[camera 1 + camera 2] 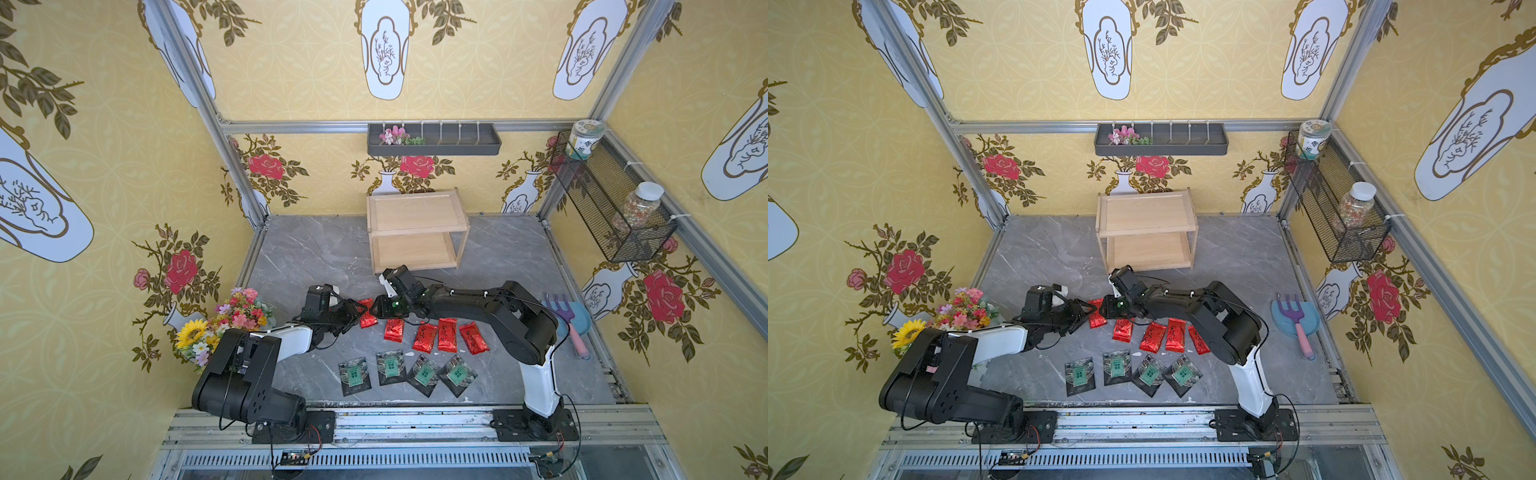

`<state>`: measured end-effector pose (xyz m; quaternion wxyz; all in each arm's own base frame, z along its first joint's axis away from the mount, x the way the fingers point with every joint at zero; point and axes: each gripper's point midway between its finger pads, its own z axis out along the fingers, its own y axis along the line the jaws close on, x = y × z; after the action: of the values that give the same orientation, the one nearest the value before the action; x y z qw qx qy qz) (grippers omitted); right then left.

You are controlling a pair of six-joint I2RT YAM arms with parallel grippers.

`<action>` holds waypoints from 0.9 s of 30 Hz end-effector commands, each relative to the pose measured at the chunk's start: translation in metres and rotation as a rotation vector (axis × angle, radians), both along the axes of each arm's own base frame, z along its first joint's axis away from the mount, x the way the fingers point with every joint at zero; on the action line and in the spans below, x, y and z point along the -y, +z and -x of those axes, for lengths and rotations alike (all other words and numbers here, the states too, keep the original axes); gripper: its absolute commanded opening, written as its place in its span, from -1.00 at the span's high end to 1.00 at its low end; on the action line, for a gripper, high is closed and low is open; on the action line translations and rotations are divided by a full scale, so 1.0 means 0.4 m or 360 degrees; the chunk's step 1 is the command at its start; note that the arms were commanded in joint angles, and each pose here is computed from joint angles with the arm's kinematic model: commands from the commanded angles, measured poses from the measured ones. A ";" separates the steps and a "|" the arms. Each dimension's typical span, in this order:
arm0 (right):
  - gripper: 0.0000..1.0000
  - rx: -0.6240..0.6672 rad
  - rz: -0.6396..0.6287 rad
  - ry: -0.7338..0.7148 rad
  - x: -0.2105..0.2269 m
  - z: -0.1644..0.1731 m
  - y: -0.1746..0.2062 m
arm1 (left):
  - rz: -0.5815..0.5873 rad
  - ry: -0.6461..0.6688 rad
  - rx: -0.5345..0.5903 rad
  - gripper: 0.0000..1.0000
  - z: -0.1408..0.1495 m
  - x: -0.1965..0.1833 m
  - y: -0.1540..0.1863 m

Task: Place the tea bags on the shelf by color
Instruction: Pick up the tea bag from the center of the board.

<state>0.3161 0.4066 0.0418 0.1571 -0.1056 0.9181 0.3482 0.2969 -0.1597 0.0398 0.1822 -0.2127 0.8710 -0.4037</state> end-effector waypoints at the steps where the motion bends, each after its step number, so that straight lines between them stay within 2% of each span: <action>1: 0.16 0.0025 -0.0052 0.0005 -0.017 -0.011 0.014 | 0.0049 -0.0013 0.0019 -0.07 0.000 0.008 0.007; 10: 0.19 0.0011 -0.0084 0.0028 -0.033 -0.015 0.005 | 0.0020 0.0013 0.0010 -0.07 -0.004 0.001 0.000; 27: 0.49 -0.0044 -0.0171 0.0019 -0.035 -0.022 -0.007 | -0.0011 0.0017 -0.0013 -0.07 -0.021 0.000 -0.021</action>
<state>0.3225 0.4151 0.0357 0.1425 -0.0981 0.9075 0.3828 0.3020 -0.1595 0.0301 0.1733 -0.2264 0.8721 -0.3977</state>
